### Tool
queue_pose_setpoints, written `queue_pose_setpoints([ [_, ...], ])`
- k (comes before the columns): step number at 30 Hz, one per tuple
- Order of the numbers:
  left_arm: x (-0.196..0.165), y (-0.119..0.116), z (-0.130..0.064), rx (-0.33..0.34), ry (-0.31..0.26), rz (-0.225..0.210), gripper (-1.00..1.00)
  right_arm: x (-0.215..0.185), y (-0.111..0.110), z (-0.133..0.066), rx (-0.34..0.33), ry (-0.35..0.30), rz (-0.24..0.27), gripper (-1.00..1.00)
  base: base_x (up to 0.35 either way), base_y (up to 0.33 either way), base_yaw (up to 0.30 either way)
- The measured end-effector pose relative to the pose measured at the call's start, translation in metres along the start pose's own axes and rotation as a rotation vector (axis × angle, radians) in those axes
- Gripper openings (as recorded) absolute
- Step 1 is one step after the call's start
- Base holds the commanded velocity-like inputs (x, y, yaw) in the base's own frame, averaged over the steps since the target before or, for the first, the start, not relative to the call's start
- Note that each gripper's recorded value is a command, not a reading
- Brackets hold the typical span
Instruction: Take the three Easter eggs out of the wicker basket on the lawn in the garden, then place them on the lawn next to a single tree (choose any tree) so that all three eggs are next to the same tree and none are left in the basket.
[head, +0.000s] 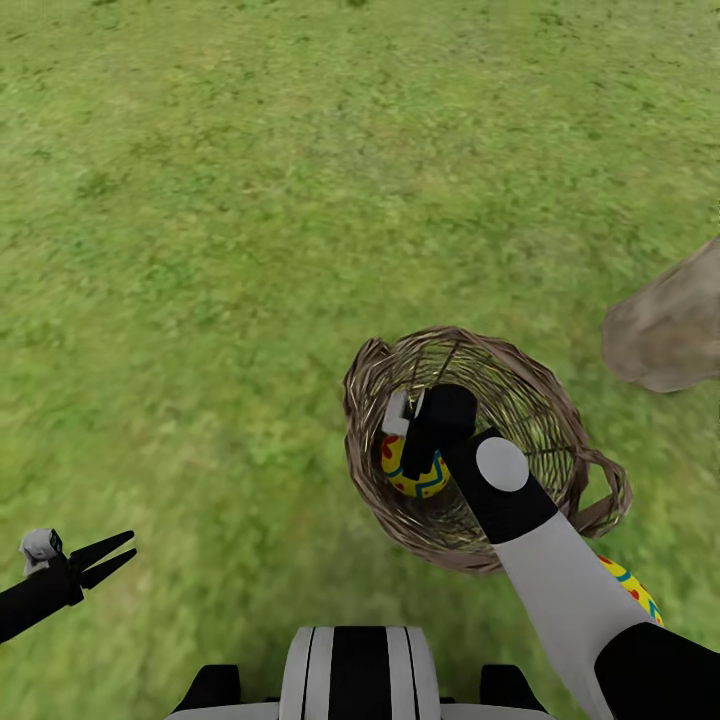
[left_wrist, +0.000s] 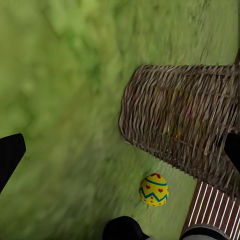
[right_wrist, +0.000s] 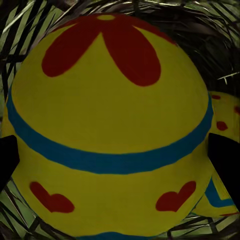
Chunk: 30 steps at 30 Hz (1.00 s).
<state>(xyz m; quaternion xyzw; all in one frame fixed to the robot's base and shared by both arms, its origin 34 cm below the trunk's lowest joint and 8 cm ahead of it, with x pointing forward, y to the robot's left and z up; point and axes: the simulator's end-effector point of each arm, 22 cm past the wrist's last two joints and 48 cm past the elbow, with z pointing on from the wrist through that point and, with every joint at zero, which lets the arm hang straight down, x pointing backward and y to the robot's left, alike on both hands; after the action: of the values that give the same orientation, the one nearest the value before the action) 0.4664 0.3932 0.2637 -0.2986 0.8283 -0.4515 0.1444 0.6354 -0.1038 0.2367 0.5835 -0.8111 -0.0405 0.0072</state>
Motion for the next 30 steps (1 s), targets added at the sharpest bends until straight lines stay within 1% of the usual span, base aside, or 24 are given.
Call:
queue_pose_setpoints([
  [1,-0.001,-0.002,0.0,0.003,-0.002,0.003,1.0,-0.001,-0.001,-0.002,0.004,-0.001,0.0,-1.0,0.0,0.0,0.0],
  [6,-0.001,-0.002,0.0,0.002,-0.002,0.002,1.0,0.0,-0.001,-0.003,0.004,-0.002,0.0,-1.0,0.0,0.0,0.0],
  [18,-0.009,-0.024,-0.006,0.034,-0.02,0.037,1.0,-0.002,-0.014,-0.032,0.065,-0.002,-0.005,-1.0,0.0,0.0,0.0],
  [23,-0.012,-0.033,-0.008,0.047,-0.027,0.051,1.0,-0.003,-0.016,-0.044,0.076,-0.007,-0.005,-1.0,0.0,0.0,0.0],
  [26,-0.014,-0.038,-0.01,0.054,-0.032,0.06,1.0,-0.006,-0.019,-0.055,0.095,-0.019,-0.007,-1.0,0.0,0.0,0.0],
  [30,-0.016,-0.047,-0.014,0.055,-0.032,0.062,1.0,-0.007,-0.022,-0.065,0.097,-0.02,-0.007,-1.0,0.0,0.0,0.0],
])
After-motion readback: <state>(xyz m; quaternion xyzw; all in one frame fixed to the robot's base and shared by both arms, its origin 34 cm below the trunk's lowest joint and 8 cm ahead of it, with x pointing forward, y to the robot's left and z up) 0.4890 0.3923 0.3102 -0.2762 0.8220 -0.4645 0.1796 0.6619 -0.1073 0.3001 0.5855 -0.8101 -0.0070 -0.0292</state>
